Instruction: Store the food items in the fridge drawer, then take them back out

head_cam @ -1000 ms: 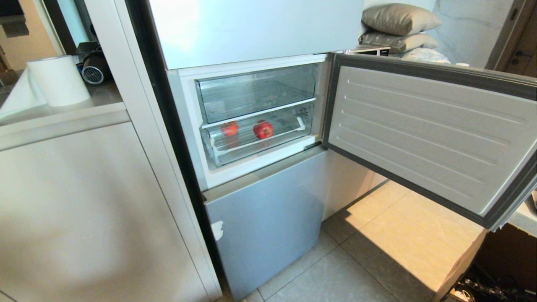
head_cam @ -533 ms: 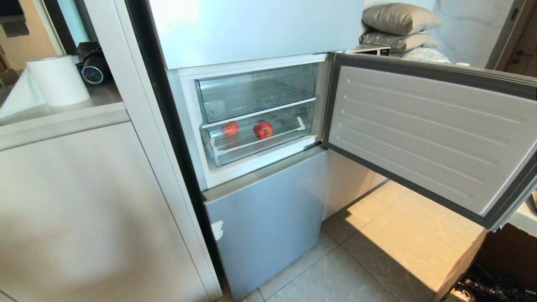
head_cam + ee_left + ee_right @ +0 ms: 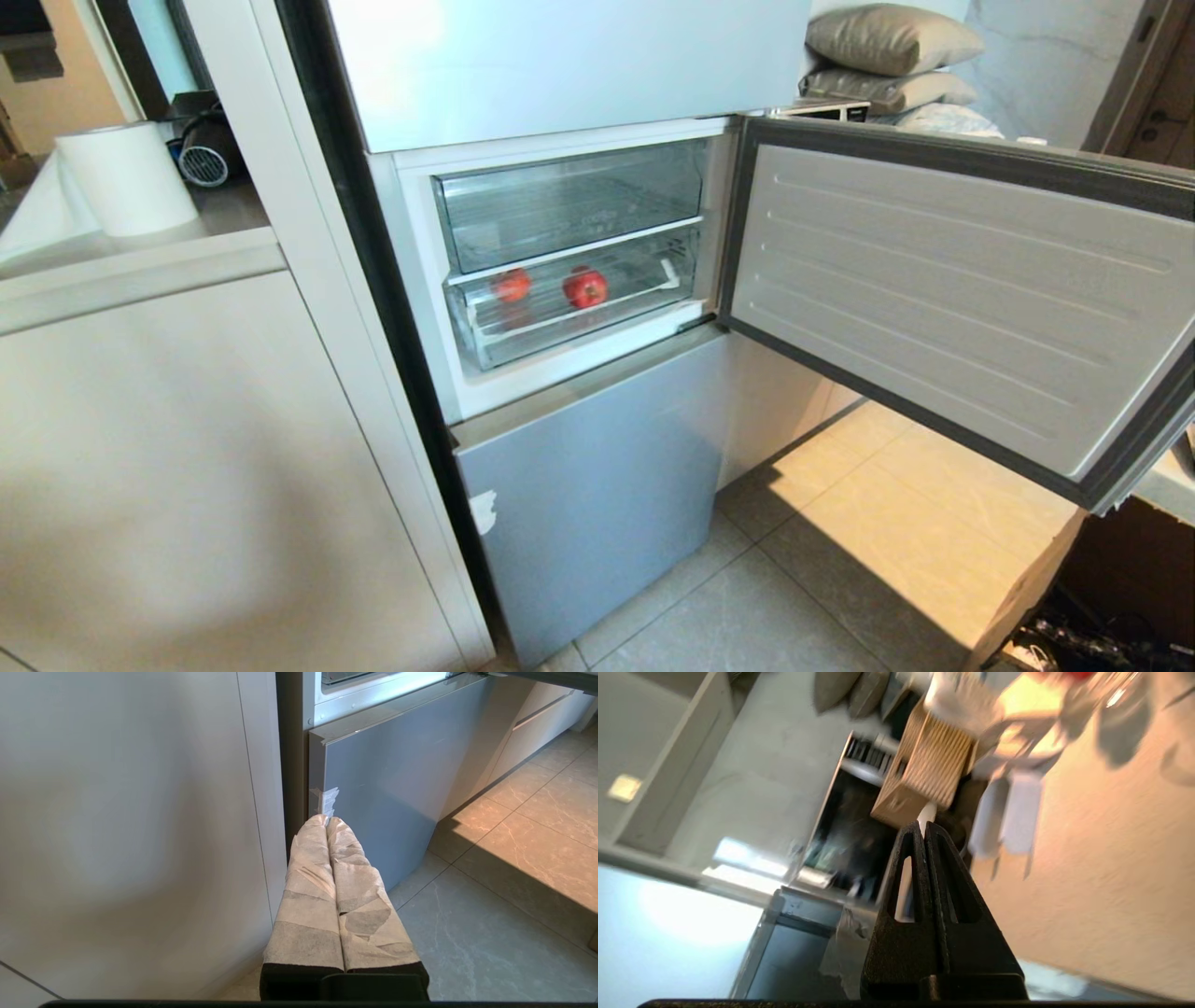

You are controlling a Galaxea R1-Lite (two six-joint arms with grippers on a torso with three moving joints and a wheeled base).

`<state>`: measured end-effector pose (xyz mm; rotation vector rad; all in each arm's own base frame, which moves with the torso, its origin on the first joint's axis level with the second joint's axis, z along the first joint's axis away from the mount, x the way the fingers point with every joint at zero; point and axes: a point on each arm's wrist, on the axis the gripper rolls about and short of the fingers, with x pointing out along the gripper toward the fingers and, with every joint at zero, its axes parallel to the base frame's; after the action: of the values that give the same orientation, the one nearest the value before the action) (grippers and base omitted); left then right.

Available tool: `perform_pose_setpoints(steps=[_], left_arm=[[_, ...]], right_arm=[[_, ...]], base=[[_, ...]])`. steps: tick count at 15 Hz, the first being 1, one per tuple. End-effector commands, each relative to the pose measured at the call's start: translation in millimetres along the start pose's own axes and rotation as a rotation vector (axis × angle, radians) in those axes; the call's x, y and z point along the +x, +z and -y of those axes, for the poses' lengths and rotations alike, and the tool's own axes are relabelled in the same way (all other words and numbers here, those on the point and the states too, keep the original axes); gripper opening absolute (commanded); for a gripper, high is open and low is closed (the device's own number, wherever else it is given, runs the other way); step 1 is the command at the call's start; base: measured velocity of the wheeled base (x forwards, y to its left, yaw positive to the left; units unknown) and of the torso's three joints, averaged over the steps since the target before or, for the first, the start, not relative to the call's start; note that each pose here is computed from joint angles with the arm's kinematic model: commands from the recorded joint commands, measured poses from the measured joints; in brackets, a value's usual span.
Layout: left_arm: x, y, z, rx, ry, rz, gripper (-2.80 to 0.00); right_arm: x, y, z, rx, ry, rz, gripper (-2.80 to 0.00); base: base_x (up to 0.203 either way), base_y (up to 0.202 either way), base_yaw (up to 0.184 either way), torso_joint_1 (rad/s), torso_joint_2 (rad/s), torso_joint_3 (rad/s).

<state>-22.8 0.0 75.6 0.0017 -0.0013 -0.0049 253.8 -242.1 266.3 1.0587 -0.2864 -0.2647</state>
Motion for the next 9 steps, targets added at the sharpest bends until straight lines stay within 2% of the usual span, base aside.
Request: perform_pose_setpoints(steps=[1, 3, 6, 9], left_arm=[[0, 0, 0.0, 0.000, 0.000, -0.001, -2.80], [0, 0, 0.0, 0.000, 0.000, -0.001, -2.80], [0, 0, 0.0, 0.000, 0.000, -0.001, -2.80], [0, 0, 0.0, 0.000, 0.000, -0.001, -2.80]], right_arm=[[14, -7, 9, 0.068, 0.017, -0.085, -2.80], [11, -9, 8, 0.136, 0.030, -0.137, -2.80], [-4, -15, 5, 0.153, 0.027, -0.188, -2.80], [-62, -22, -33, 0.129, 0.108, -0.244, -2.80]], base=[[0.000, 0.000, 0.000, 0.000, 0.00, 0.000], [0.000, 0.000, 0.000, 0.000, 0.00, 0.000], [0.000, 0.000, 0.000, 0.000, 0.00, 0.000], [0.000, 0.000, 0.000, 0.000, 0.00, 0.000]])
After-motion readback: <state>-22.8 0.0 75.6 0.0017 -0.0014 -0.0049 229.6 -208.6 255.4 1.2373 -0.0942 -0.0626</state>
